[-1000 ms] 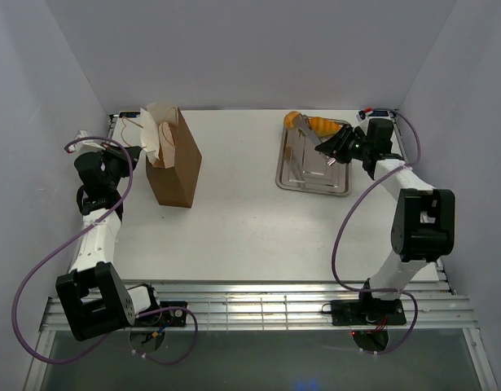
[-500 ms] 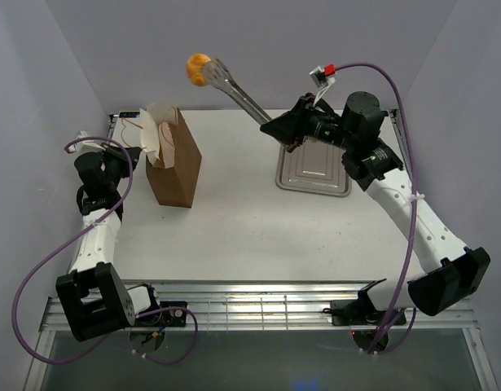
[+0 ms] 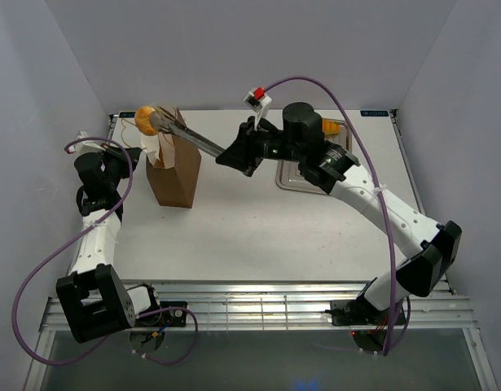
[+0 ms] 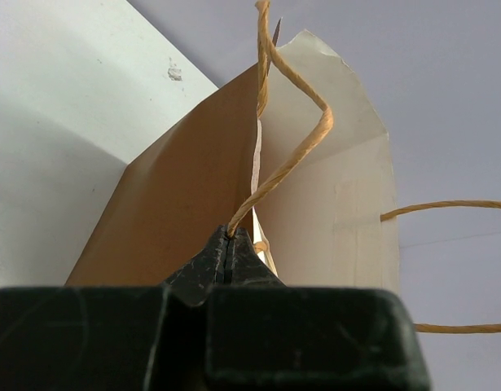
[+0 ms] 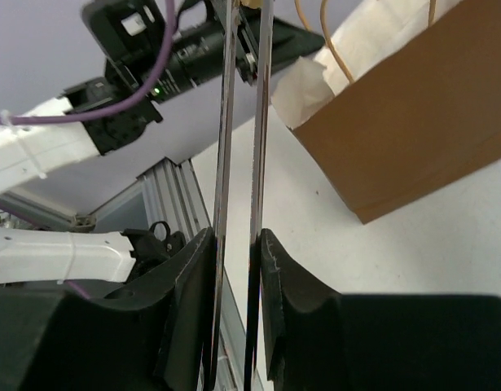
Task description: Place the fake bread into the paper bag
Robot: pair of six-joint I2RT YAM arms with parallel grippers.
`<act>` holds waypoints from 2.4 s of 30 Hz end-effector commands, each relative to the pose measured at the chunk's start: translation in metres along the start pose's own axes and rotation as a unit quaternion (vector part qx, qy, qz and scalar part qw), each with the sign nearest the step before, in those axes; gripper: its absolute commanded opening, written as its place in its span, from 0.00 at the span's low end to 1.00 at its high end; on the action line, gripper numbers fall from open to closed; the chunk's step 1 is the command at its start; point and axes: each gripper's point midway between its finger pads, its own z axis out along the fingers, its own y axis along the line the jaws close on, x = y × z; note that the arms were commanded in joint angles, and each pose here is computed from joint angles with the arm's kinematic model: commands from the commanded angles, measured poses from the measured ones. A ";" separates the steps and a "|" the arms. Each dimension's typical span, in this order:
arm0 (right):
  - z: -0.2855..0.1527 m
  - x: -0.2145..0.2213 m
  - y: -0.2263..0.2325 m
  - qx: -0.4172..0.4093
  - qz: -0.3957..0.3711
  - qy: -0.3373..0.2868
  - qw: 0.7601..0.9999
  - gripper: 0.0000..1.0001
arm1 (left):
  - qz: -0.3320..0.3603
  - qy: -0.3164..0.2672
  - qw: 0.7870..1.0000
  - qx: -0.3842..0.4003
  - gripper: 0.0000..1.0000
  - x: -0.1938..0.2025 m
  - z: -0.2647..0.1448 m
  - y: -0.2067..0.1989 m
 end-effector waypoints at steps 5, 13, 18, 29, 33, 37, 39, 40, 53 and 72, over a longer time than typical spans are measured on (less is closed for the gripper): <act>0.026 -0.004 0.004 0.022 -0.031 0.002 0.999 0.23 | 0.006 -0.001 1.000 0.006 0.00 -0.006 -0.008 -0.011; 0.033 0.009 -0.017 0.073 -0.031 0.019 0.997 0.24 | 0.008 -0.005 1.000 0.020 0.26 -0.014 -0.009 -0.022; 0.034 0.012 -0.022 0.087 -0.035 0.023 0.995 0.24 | 0.011 -0.010 1.000 0.027 0.69 -0.019 -0.013 -0.030; 0.039 0.019 -0.026 0.105 -0.040 0.032 0.993 0.25 | 0.028 -0.043 0.998 0.034 0.98 -0.046 -0.033 -0.058; 0.041 0.020 -0.026 0.112 -0.046 0.036 0.992 0.25 | 0.024 -0.046 0.998 0.023 0.98 -0.052 -0.037 -0.061; 0.043 0.023 -0.027 0.120 -0.051 0.043 0.991 0.30 | 0.021 -0.055 0.998 -0.006 0.98 -0.061 -0.041 -0.059; 0.044 0.024 -0.027 0.121 -0.052 0.044 0.990 0.32 | 0.017 -0.064 0.997 -0.026 0.98 -0.069 -0.046 -0.059; 0.044 0.025 -0.027 0.122 -0.052 0.045 0.990 0.33 | 0.014 -0.078 0.996 -0.049 0.98 -0.076 -0.047 -0.053; 0.044 0.023 -0.025 0.129 -0.059 0.043 0.989 0.46 | -0.026 -0.110 0.985 -0.130 0.98 -0.090 -0.063 -0.036; -0.079 -0.105 -0.027 0.320 -0.170 -0.116 0.925 0.45 | -0.054 -0.097 0.975 -0.191 0.98 -0.065 -0.072 -0.002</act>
